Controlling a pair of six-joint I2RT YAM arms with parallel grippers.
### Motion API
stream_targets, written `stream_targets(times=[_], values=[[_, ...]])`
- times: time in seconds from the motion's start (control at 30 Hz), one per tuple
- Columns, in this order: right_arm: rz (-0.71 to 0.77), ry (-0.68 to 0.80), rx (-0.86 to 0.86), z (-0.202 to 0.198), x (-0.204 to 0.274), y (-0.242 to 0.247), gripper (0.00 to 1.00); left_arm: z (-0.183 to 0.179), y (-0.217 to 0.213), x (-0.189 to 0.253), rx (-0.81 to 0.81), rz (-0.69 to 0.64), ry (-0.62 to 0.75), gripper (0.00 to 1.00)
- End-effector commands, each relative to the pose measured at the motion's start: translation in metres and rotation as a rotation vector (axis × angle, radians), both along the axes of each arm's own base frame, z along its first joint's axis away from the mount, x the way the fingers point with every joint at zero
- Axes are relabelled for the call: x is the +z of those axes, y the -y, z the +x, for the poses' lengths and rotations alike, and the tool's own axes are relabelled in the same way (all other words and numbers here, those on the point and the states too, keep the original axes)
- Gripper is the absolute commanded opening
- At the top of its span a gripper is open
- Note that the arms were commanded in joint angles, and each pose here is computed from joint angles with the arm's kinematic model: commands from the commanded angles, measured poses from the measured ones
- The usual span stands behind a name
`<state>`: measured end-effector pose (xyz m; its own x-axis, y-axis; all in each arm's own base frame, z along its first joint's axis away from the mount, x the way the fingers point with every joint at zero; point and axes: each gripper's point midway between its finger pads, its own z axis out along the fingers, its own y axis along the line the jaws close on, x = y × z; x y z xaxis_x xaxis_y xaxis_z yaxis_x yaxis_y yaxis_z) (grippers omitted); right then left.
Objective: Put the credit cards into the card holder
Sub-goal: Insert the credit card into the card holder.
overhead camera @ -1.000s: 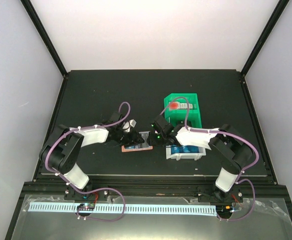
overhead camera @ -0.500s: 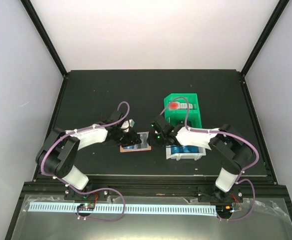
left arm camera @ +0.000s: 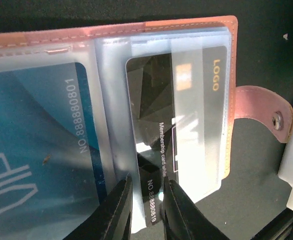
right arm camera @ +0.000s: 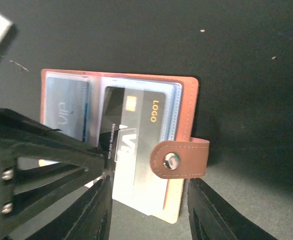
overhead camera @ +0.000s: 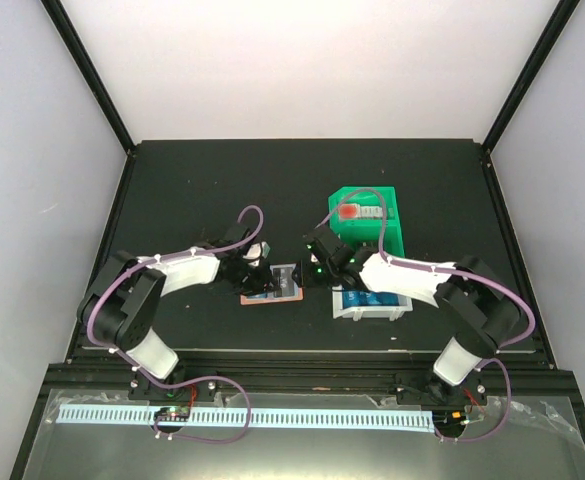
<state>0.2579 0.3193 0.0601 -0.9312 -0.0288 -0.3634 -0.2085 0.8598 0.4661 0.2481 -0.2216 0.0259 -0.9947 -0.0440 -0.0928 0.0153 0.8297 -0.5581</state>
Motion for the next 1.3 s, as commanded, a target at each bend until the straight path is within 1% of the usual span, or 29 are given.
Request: stream_targets(times=[0.0, 0.17, 0.33, 0.63, 0.93, 1.27], values=[[0.051, 0.052, 0.048, -0.001, 0.024, -0.008, 0.44, 0.005, 0.007, -0.003, -0.021, -0.005, 0.007, 0.19], [0.122, 0.038, 0.135, -0.011, 0.034, -0.022, 0.44, 0.003, 0.002, -0.013, -0.013, 0.024, -0.004, 0.17], [0.166, -0.004, 0.176, -0.019, 0.032, -0.032, 0.43, -0.001, -0.008, -0.024, 0.006, 0.078, -0.022, 0.12], [0.113, -0.057, 0.113, -0.014, 0.009, -0.028, 0.41, -0.008, -0.019, -0.040, 0.006, 0.163, -0.057, 0.06], [0.073, -0.084, 0.085, -0.011, -0.007, -0.027, 0.39, -0.016, -0.031, -0.059, 0.002, 0.252, -0.095, 0.05], [0.021, -0.104, 0.067, -0.008, -0.022, -0.022, 0.39, -0.020, -0.034, -0.065, -0.003, 0.270, -0.109, 0.04]])
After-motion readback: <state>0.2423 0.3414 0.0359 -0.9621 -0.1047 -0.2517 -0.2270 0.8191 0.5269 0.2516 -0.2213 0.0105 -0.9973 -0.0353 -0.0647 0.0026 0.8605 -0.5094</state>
